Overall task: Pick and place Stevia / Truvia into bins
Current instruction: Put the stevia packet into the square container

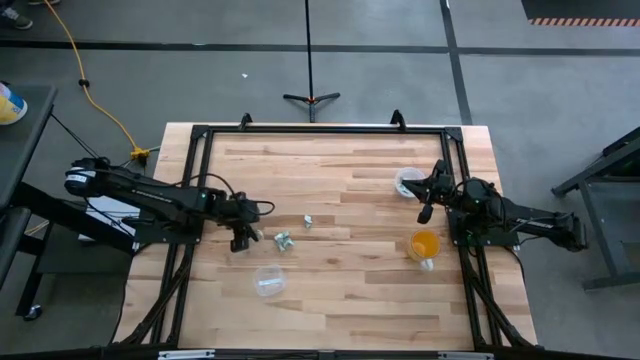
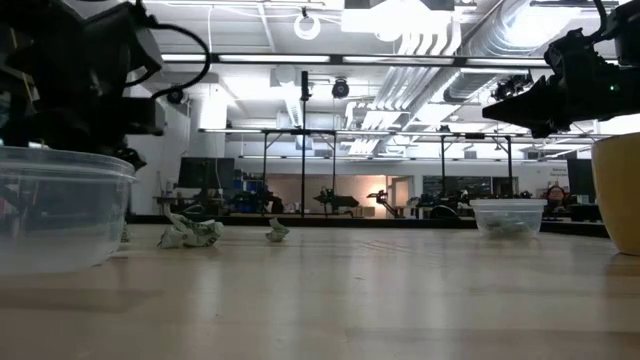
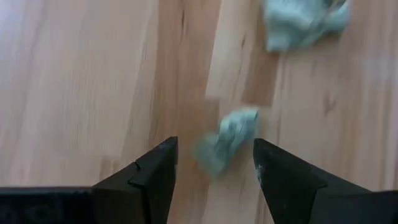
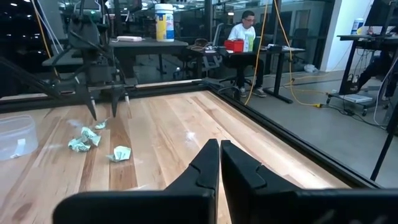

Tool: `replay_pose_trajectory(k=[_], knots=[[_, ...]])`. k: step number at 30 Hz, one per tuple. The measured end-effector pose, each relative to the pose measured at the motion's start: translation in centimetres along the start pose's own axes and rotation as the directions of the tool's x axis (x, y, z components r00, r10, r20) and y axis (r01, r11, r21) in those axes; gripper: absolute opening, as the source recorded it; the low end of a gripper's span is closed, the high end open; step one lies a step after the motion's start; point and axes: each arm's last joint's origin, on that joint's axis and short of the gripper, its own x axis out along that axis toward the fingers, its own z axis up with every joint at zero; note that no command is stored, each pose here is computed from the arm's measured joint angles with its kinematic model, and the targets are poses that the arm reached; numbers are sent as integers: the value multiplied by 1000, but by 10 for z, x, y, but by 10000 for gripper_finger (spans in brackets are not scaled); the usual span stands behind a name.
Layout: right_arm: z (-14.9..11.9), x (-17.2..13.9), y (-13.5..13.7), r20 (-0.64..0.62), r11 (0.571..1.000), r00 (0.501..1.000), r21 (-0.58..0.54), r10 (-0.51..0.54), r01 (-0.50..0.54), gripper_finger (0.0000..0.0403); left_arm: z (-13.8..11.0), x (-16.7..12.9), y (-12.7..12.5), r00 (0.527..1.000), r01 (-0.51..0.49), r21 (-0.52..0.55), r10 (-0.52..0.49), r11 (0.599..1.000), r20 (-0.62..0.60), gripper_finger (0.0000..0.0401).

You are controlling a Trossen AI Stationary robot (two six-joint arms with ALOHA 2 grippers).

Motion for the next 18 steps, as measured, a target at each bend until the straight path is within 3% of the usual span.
replay_pose_trajectory(k=[18], knots=[[0, 0, 0, -2, 1000, 1000, -23, 8, -8, 5, -7, 7, 2, 999, -26, -18, 26, 1000, 23, 236]])
